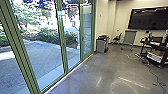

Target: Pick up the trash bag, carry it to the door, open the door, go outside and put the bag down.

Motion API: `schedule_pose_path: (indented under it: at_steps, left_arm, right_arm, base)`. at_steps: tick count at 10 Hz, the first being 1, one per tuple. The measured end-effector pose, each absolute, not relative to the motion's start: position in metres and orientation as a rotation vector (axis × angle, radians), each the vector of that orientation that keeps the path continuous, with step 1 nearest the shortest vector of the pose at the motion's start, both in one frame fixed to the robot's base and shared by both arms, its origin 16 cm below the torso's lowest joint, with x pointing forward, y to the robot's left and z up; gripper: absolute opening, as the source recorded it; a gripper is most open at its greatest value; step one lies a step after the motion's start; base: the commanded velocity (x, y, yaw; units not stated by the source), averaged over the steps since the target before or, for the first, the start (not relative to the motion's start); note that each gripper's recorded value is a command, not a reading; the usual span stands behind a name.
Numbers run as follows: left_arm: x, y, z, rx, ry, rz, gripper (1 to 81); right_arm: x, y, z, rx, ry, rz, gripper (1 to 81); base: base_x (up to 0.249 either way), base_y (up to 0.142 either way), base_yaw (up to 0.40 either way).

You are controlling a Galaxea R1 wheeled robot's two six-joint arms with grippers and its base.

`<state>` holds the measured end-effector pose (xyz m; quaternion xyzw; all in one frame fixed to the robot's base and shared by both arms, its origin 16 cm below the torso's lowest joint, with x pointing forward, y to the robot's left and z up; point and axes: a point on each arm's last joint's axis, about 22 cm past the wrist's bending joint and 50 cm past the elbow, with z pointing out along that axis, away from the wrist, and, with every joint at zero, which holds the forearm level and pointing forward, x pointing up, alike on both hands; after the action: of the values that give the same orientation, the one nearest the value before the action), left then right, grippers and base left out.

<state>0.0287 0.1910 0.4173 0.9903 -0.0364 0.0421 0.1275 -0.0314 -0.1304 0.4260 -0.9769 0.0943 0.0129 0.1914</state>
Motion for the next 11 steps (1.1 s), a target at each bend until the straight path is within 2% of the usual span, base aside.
schedule_pose_path:
  at_steps: [11]
  left_arm:
    - [0.0302,0.1886,0.4176,2.879,-0.105,0.126,1.0]
  right_arm:
    - [-0.0333,-0.127,0.4264,-2.74,0.266,0.04,81.1]
  base:
    - [0.137,0.0,0.0]
